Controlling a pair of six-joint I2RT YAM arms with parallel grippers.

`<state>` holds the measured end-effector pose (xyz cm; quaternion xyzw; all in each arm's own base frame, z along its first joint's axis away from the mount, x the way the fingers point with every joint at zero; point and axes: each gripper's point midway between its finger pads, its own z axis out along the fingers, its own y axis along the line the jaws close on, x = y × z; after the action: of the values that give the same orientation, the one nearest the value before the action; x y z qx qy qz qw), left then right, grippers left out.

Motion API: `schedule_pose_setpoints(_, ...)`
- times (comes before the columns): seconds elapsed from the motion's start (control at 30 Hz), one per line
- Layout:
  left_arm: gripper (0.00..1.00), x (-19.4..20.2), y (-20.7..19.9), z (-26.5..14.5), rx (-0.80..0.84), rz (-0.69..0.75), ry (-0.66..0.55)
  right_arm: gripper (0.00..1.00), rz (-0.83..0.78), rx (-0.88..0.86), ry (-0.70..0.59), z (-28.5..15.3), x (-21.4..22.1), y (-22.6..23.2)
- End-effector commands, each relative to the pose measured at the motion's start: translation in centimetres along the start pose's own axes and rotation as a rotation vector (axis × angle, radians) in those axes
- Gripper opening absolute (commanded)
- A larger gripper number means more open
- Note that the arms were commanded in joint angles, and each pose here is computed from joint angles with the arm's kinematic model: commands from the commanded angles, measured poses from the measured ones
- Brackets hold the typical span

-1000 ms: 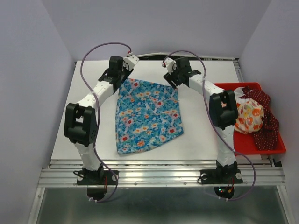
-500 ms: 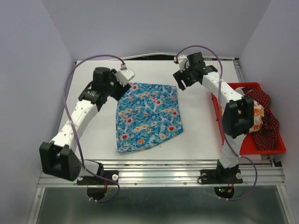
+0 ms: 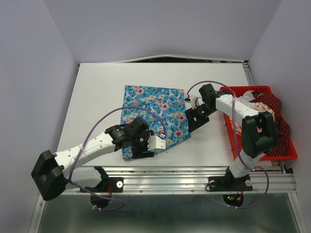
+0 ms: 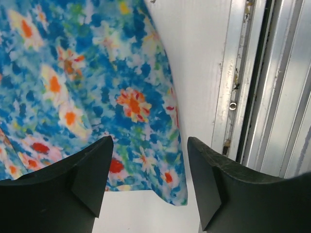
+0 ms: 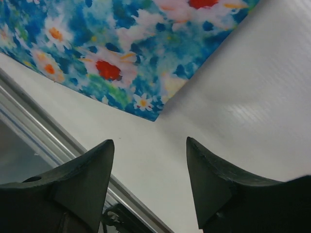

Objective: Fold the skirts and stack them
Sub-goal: Flatten the skirt out

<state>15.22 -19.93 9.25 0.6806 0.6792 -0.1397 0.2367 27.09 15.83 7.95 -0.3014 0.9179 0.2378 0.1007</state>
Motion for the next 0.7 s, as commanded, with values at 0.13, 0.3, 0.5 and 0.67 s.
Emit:
schedule_pose_setpoints(0.13,0.77,0.3,-2.2,2.4,0.042,0.114,0.095,0.61,0.092,-0.2,-0.015,2.0,-0.1,2.8)
schedule_pose_setpoints(0.3,0.72,1.5,-1.8,4.2,-0.002,0.107,0.159,0.5,0.09,-0.216,-0.015,2.7,-0.9,2.5)
schedule_pose_setpoints(0.5,0.38,2.4,-1.0,5.2,-0.049,0.106,0.192,0.3,0.058,-0.224,-0.024,2.0,-3.1,2.3)
schedule_pose_setpoints(0.67,0.0,1.5,1.4,4.1,-0.076,0.048,0.144,0.09,0.042,-0.197,-0.062,1.5,-5.8,1.6)
